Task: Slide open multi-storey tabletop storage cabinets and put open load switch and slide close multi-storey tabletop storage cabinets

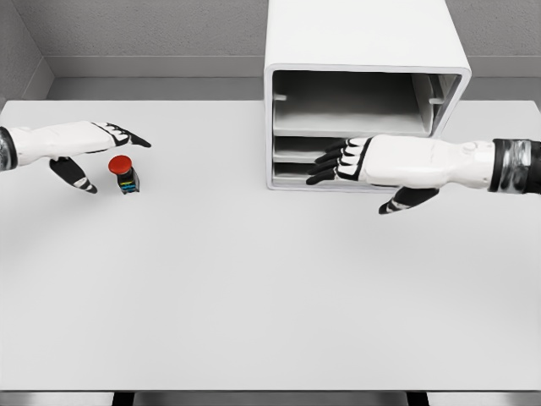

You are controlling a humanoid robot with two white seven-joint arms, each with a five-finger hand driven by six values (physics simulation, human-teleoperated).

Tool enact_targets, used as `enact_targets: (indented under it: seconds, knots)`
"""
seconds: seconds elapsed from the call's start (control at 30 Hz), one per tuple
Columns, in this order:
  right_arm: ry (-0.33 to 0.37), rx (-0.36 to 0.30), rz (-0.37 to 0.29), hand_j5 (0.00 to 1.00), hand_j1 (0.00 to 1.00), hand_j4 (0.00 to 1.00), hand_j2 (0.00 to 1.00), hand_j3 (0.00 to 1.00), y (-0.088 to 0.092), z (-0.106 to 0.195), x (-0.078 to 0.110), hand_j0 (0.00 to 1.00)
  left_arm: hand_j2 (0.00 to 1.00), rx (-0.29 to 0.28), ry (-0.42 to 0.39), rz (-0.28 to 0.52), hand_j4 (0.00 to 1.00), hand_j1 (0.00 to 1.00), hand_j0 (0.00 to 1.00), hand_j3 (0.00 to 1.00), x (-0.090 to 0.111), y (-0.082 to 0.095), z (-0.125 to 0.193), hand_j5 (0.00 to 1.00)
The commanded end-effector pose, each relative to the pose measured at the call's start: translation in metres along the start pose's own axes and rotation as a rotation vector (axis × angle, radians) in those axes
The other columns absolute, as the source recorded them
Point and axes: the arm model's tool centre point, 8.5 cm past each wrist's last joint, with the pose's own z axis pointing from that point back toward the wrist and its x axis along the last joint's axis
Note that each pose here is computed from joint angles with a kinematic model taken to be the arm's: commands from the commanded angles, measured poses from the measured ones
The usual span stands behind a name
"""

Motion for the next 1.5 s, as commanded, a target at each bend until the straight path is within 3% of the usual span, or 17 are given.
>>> enact_targets:
  seconds: [0.0, 0.13, 0.3, 0.63, 0.67, 0.73, 1.33, 1.47]
  knots:
    - [0.000, -0.028, -0.048, 1.00, 1.00, 1.00, 1.00, 1.00, -0.001, -0.003, -0.006, 1.00, 1.00, 0.003, -0.002, 0.006, 1.00, 1.00, 1.00, 1.00, 0.000, 0.000, -0.006, 1.00]
    - [0.053, -0.055, -0.077, 1.00, 1.00, 1.00, 1.00, 1.00, -0.008, 0.008, -0.023, 1.00, 1.00, 0.003, -0.008, 0.007, 1.00, 1.00, 1.00, 1.00, 0.002, 0.000, -0.010, 1.00]
    - [0.078, -0.055, -0.107, 1.00, 1.00, 1.00, 1.00, 1.00, -0.005, -0.009, -0.046, 1.00, 1.00, -0.007, -0.015, 0.003, 1.00, 1.00, 1.00, 1.00, 0.005, -0.003, -0.017, 1.00]
    - [0.123, -0.070, -0.148, 1.00, 1.00, 1.00, 1.00, 1.00, 0.001, -0.020, -0.070, 1.00, 1.00, -0.024, -0.025, 0.004, 1.00, 1.00, 1.00, 1.00, 0.008, -0.009, -0.022, 1.00]
    - [0.136, -0.070, -0.153, 1.00, 1.00, 1.00, 1.00, 1.00, 0.003, -0.018, -0.074, 1.00, 0.94, -0.023, -0.025, 0.004, 0.94, 0.94, 0.94, 0.94, 0.008, -0.008, -0.022, 0.94]
    - [0.139, -0.073, -0.159, 1.00, 1.00, 1.00, 1.00, 1.00, 0.003, -0.022, -0.077, 1.00, 0.88, -0.025, -0.023, 0.003, 0.88, 0.88, 0.88, 0.88, 0.007, -0.009, -0.021, 0.88]
    - [0.219, -0.054, -0.220, 1.00, 1.00, 1.00, 1.00, 1.00, 0.021, -0.025, -0.106, 1.00, 0.87, -0.022, 0.001, 0.009, 0.87, 0.87, 0.87, 0.87, 0.000, -0.009, -0.016, 0.87]
    - [0.214, -0.044, -0.228, 1.00, 1.00, 1.00, 1.00, 1.00, 0.029, -0.026, -0.104, 1.00, 0.82, -0.025, 0.002, 0.010, 0.82, 0.82, 0.82, 0.82, 0.000, -0.010, -0.017, 0.82]
